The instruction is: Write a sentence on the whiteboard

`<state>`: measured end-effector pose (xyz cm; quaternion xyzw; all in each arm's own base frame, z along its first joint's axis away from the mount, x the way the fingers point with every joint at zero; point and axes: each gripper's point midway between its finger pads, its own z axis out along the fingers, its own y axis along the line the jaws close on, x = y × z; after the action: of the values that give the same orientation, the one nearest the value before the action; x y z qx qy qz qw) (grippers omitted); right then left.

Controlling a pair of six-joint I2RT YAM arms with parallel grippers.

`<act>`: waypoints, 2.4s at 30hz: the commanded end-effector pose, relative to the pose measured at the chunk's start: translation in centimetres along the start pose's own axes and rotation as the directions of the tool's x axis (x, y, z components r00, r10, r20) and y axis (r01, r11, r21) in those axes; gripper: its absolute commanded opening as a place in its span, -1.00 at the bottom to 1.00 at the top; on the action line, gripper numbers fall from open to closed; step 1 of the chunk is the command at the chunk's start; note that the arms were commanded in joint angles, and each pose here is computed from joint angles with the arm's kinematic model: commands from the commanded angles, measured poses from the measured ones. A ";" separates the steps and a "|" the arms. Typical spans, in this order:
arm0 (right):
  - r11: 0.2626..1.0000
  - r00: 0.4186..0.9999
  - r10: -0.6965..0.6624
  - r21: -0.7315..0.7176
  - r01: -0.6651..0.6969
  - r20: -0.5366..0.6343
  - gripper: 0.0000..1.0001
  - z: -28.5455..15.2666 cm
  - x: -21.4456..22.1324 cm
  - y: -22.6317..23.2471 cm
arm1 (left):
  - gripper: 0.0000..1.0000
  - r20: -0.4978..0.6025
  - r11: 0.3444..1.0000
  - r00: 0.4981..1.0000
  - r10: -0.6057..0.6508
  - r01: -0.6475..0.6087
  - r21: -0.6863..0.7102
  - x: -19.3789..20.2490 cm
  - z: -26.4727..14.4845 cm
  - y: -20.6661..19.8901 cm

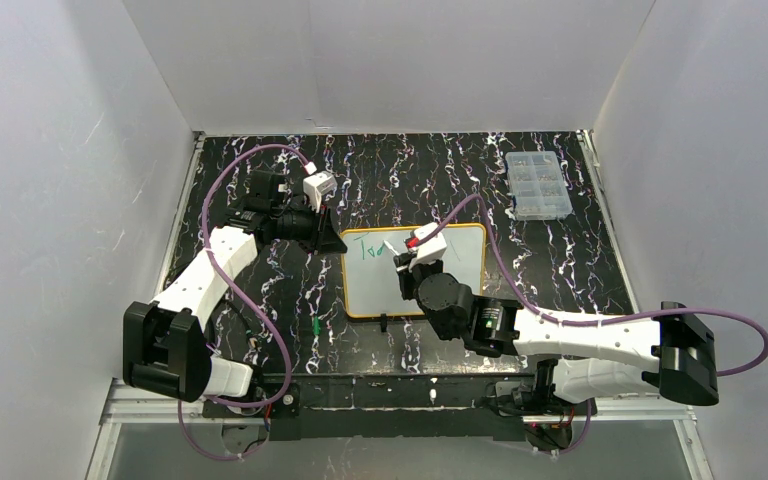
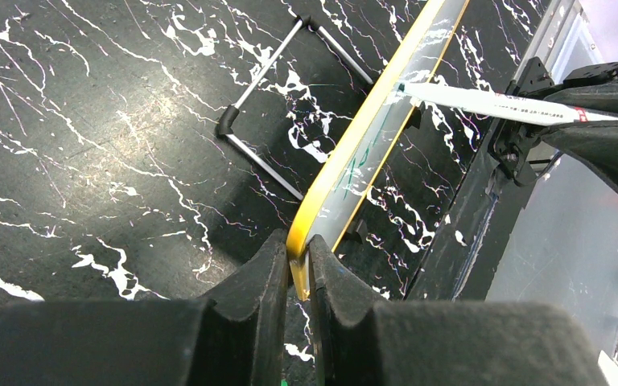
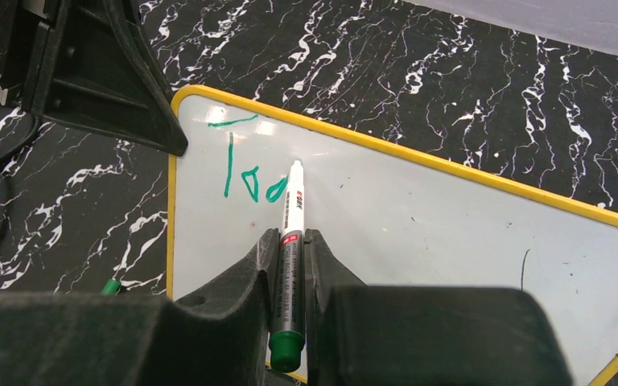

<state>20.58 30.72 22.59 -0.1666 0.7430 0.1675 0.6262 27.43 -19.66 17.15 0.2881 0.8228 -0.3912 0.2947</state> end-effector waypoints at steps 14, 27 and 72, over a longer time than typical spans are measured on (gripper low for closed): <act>0.998 0.996 0.064 0.024 -0.066 0.063 -0.97 -0.1 -2.6 -0.4 | -1.00 0.026 0.999 0.999 0.039 -0.039 -0.010 -0.5 -0.9 -0.4; 0.996 0.997 0.083 0.013 -0.083 0.001 -0.97 -0.5 -0.1 -0.6 | -1.00 0.028 0.999 0.999 0.042 -0.041 -0.012 -0.6 -0.9 -0.5; 0.995 0.996 0.093 0.044 -0.093 0.009 -0.97 -1.1 0.0 -1.7 | -1.00 0.029 0.999 0.999 0.043 -0.043 -0.009 -0.6 -0.9 -0.5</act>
<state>19.73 28.82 21.60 -0.1398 0.7615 0.1855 0.6051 27.35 -19.67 17.21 0.2885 0.8223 -0.3925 0.2942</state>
